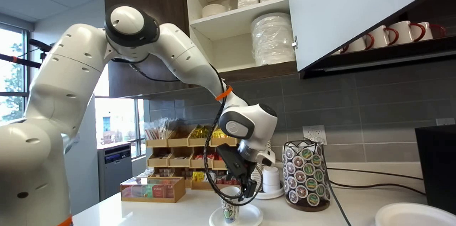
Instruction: Pick up the paper plate with a paper coffee cup on top and put it in the bottom shelf of the cabinet with an open door
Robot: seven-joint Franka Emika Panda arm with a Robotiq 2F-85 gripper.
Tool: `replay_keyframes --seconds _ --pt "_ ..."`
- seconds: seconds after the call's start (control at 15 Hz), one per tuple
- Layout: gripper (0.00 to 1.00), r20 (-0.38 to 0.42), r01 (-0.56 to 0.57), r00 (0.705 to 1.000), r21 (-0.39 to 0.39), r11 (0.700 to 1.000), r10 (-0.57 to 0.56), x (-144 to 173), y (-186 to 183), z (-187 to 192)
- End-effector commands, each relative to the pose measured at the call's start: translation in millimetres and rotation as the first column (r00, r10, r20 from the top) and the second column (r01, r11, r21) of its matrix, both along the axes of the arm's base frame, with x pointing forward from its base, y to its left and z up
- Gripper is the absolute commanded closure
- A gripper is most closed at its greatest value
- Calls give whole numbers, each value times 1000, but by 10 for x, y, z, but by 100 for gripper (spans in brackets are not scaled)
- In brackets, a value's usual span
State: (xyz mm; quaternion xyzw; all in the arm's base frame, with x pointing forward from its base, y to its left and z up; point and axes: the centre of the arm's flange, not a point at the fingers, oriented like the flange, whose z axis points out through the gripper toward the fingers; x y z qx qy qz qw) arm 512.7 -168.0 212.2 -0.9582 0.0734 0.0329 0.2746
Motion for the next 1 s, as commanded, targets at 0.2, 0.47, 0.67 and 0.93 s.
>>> replay_keyframes --seconds 0.2,0.47,0.67,0.93 --pt "0 18 9 1000 -41 999 -8 134 -214 -456" --pt "0 31 28 999 -54 998 -27 207 -239 -710" --pt "0 47 53 998 -82 995 -49 267 -233 -881" --pt "0 74 75 995 -110 991 -67 351 -212 -1069"
